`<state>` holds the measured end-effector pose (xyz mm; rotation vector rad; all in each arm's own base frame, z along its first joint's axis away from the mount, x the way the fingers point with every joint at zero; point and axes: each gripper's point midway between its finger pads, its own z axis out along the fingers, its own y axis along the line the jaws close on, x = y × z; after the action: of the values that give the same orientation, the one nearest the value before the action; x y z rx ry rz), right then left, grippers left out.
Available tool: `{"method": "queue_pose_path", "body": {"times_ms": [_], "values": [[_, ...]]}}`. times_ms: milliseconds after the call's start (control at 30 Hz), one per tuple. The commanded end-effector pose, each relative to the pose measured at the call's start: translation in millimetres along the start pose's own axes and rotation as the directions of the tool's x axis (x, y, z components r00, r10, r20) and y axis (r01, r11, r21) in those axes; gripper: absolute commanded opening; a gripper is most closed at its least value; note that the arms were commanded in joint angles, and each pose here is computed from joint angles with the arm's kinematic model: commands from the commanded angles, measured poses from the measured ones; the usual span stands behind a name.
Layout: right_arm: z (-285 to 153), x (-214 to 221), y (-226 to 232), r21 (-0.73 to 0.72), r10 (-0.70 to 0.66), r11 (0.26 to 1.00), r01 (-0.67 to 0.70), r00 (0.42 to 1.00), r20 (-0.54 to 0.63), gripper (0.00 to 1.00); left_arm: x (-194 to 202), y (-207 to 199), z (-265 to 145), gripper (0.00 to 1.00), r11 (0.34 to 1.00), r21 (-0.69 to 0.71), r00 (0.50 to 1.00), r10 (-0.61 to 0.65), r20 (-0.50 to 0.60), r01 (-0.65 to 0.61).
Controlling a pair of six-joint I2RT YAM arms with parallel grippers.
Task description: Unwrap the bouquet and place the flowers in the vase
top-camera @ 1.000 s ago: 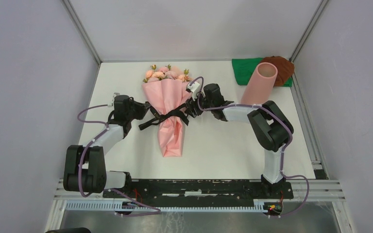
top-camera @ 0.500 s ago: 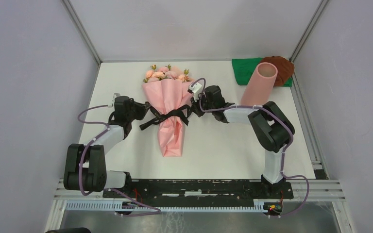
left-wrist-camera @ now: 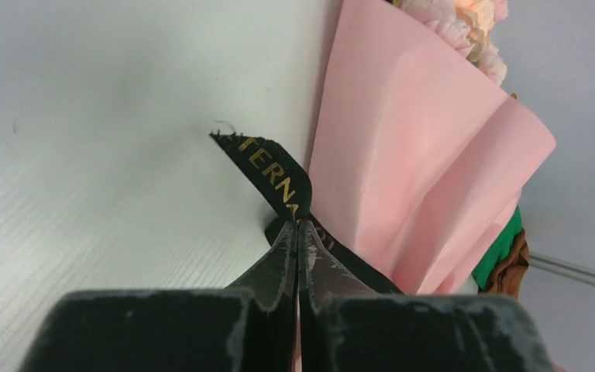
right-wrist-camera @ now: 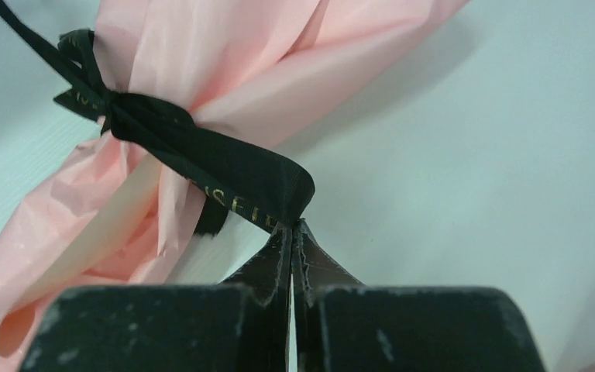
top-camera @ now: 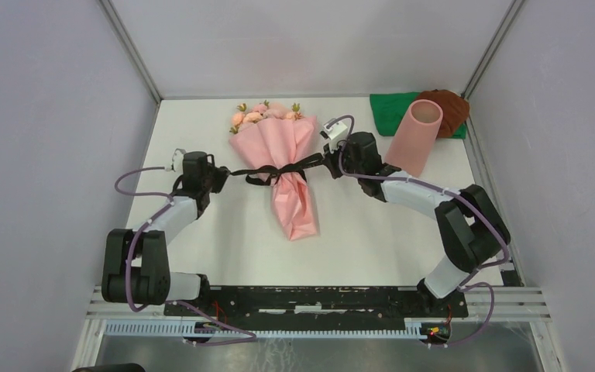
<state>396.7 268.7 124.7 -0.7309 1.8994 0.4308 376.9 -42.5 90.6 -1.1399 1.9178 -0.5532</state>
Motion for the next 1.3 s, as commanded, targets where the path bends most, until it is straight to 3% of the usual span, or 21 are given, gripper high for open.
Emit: {"method": "queue_pose_path", "body": {"times_ms": [0,133,533,567,600,700,767,833,933,1133,1200,1267], "values": [[-24.6,-8.7,-22.4,0.096,0.019,0.995,-0.020,1.000,0.013,0.00,-57.4,-0.7,-7.2,0.02,0.990,-0.115,0.974,0.099,0.202,-0.077],[-38.5,-17.5,-23.3,0.106,0.012,0.994,-0.014,1.000,0.027,0.00,-80.7,-4.8,-20.5,0.02,0.991,-0.121,0.956,0.091,0.279,-0.059],[-41.7,-2.7,-21.2,0.104,0.018,0.994,-0.017,1.000,-0.010,0.00,-95.1,9.3,-24.9,0.02,0.986,-0.166,0.948,0.085,0.307,-0.035],[-38.9,0.7,-20.8,0.102,0.020,0.995,-0.017,1.000,-0.025,0.05,-91.4,4.1,-22.4,0.02,0.990,-0.135,0.953,0.075,0.293,-0.036],[-35.4,4.4,-20.8,0.100,0.023,0.995,-0.019,0.999,-0.038,0.15,-83.5,4.3,-19.3,0.02,0.992,-0.121,0.963,0.068,0.260,-0.037],[-26.2,15.7,-17.1,0.077,0.041,0.996,-0.035,0.996,-0.078,0.62,-64.9,-6.7,-10.7,0.02,0.998,-0.045,0.978,0.057,0.200,-0.049],[-22.7,20.7,-12.5,0.051,0.048,0.998,-0.043,0.995,-0.088,0.82,-46.5,-15.0,-10.8,0.04,0.998,0.003,0.987,0.062,0.145,-0.063],[-20.3,23.5,-6.1,0.021,0.053,0.998,-0.051,0.994,-0.092,0.86,-24.6,-23.0,-14.5,0.17,0.996,0.055,0.995,0.059,0.084,-0.064],[-17.0,32.1,6.1,-0.011,0.051,0.999,-0.052,0.992,-0.115,0.84,-7.3,-29.7,-21.5,0.40,0.994,0.096,0.997,0.054,0.046,-0.058],[-8.5,63.8,41.0,-0.069,0.016,0.997,-0.029,0.984,-0.177,0.84,3.4,-26.2,-23.1,0.65,0.994,0.096,0.999,0.051,0.019,-0.053],[-6.3,71.7,52.9,-0.088,0.027,0.995,-0.044,0.982,-0.187,0.83,6.8,-23.5,-22.6,0.77,0.994,0.100,0.999,0.043,0.008,-0.044],[-4.0,77.4,64.3,-0.110,0.023,0.993,-0.046,0.980,-0.196,0.83,12.1,-20.4,-21.6,0.83,0.994,0.107,0.999,0.032,-0.007,-0.031]]}}
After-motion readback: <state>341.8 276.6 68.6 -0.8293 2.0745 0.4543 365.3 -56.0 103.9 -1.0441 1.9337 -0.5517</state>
